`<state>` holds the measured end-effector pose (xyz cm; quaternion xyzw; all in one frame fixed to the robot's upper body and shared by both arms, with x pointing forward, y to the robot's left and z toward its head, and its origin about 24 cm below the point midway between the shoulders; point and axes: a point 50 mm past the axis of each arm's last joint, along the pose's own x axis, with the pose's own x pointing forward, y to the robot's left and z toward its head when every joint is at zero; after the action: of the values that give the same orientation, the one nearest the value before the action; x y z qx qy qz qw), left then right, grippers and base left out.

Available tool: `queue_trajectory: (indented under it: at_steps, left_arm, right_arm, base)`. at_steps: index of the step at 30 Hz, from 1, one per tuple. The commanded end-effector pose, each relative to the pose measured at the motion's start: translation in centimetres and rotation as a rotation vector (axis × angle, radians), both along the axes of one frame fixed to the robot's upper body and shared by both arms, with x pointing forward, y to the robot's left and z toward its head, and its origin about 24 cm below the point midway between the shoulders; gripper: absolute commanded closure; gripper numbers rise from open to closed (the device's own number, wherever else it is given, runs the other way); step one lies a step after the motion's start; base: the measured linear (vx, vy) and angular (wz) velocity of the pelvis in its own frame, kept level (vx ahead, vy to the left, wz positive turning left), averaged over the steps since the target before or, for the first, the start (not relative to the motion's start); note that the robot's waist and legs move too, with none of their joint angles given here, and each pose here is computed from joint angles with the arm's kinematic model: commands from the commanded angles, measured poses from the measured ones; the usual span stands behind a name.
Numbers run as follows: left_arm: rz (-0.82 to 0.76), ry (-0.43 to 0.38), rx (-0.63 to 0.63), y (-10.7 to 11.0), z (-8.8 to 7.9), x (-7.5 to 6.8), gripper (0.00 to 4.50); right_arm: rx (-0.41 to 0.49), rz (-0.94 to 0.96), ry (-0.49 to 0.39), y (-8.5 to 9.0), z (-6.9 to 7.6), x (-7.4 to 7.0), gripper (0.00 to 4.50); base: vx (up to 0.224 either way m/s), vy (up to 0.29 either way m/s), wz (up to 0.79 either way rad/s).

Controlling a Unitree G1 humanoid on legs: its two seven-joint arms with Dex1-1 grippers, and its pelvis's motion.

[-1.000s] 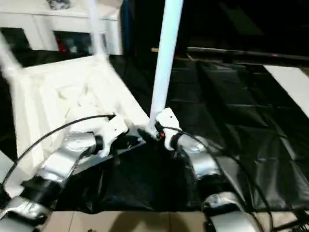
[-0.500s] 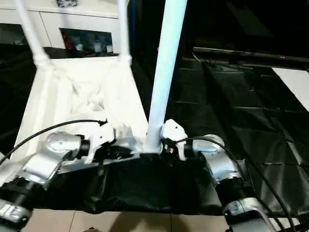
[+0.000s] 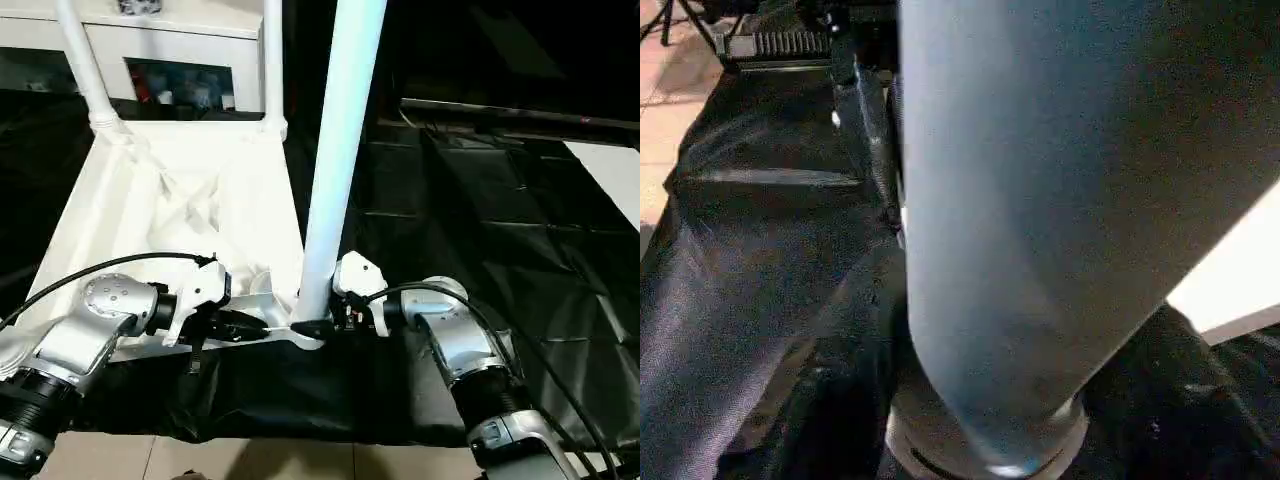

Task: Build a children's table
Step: Rotate leg to tighten

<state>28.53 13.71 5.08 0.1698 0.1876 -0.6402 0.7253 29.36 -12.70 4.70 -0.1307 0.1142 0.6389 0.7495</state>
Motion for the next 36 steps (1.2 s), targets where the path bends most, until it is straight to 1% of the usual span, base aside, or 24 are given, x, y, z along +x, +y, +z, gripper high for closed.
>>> queue_trajectory:
  at_steps: [1,3,4,7,9,10,12,14,15,17,18,20,21,22,23,24,26,28,30,31,32,34,36]
  left_arm:
    - [-0.048,-0.019,-0.042,-1.8,0.1,-0.4,4.50]
    - [-0.016,-0.025,-0.045,-2.1,0.0,-0.3,4.50]
    - [0.028,-0.038,-0.052,-2.6,-0.2,-0.1,4.50]
    - [0.076,-0.047,-0.060,-3.4,-0.4,0.1,4.50]
    - [0.129,-0.063,-0.048,-4.0,-0.7,0.4,4.50]
    - [0.195,-0.081,-0.036,-4.7,-0.8,0.9,4.50]
    - [0.234,-0.092,-0.034,-5.1,-0.9,1.2,4.50]
    - [0.295,-0.103,-0.035,-5.7,-0.8,1.8,4.50]
    - [0.347,-0.113,-0.038,-6.4,-0.8,2.2,4.50]
    - [0.386,-0.116,-0.047,-7.1,-0.6,2.5,4.50]
    - [0.389,-0.115,-0.049,-7.3,-0.6,2.6,4.50]
    - [0.396,-0.114,-0.073,-8.7,-0.2,2.7,4.50]
    - [0.394,-0.115,-0.076,-8.8,-0.2,2.7,4.50]
    - [0.383,-0.119,-0.083,-9.1,0.0,2.6,4.50]
    - [0.357,-0.126,-0.091,-9.3,0.1,2.5,4.50]
    - [0.328,-0.127,-0.095,-9.3,0.2,2.3,4.50]
    - [0.314,-0.128,-0.094,-8.9,0.2,2.2,4.50]
    - [0.285,-0.128,-0.100,-8.6,0.2,2.0,4.50]
    - [0.277,-0.126,-0.099,-8.1,0.2,1.9,4.50]
    - [0.257,-0.126,-0.103,-7.6,0.2,1.8,4.50]
    - [0.257,-0.126,-0.103,-7.6,0.2,1.8,4.50]
    - [0.215,-0.125,-0.101,-6.6,0.3,1.5,4.50]
    - [0.183,-0.123,-0.094,-5.9,0.3,1.4,4.50]
  right_arm:
    - [-0.032,0.090,0.059,1.2,-1.5,-1.4,2.25]
    - [-0.021,0.070,0.062,1.3,-1.7,-1.5,2.33]
    - [0.000,0.039,0.068,1.5,-2.0,-1.6,2.41]
    - [0.013,0.020,0.080,1.8,-2.3,-1.9,2.42]
    - [0.020,-0.017,0.082,2.1,-2.6,-1.8,2.46]
    - [0.032,-0.083,0.072,2.5,-2.8,-1.4,2.48]
    - [0.030,-0.150,0.068,2.8,-3.0,-0.9,2.48]
    - [0.015,-0.275,0.072,3.1,-3.4,-0.1,2.49]
    - [0.006,-0.374,0.072,3.6,-3.8,0.6,2.49]
    - [-0.001,-0.467,0.069,4.2,-4.1,1.2,2.50]
    - [0.001,-0.481,0.070,4.4,-4.1,1.2,2.51]
    - [0.036,-0.604,0.077,6.1,-3.8,2.0,2.51]
    - [0.042,-0.617,0.078,6.4,-3.7,2.1,2.51]
    - [0.059,-0.620,0.061,6.9,-3.4,2.3,2.51]
    - [0.098,-0.620,0.071,7.4,-3.0,2.5,2.51]
    - [0.142,-0.614,0.096,7.6,-2.7,2.6,2.17]
    - [0.173,-0.604,0.116,7.6,-2.4,2.7,1.83]
    - [0.175,-0.585,0.110,7.5,-2.2,2.7,1.75]
    - [0.169,-0.560,0.102,7.2,-2.2,2.7,1.48]
    - [0.165,-0.534,0.095,6.6,-2.1,2.6,1.39]
    - [0.165,-0.534,0.095,6.6,-2.1,2.6,1.39]
    - [0.143,-0.483,0.075,5.3,-2.0,2.5,1.15]
    - [0.117,-0.442,0.054,4.5,-2.0,2.3,0.95]
  base:
    - [0.000,0.000,0.00]
    - [0.000,0.000,0.00]
    - [0.000,0.000,0.00]
    - [0.000,0.000,0.00]
    - [0.000,0.000,0.00]
    - [0.000,0.000,0.00]
    - [0.000,0.000,0.00]
    - [0.000,0.000,0.00]
    - [0.000,0.000,0.00]
    - [0.000,0.000,0.00]
    - [0.000,0.000,0.00]
    - [0.000,0.000,0.00]
    - [0.000,0.000,0.00]
    - [0.000,0.000,0.00]
    - [0.000,0.000,0.00]
    - [0.000,0.000,0.00]
    - [0.000,0.000,0.00]
    - [0.000,0.000,0.00]
    - [0.000,0.000,0.00]
    - [0.000,0.000,0.00]
    - [0.000,0.000,0.00]
    - [0.000,0.000,0.00]
    - [0.000,0.000,0.00]
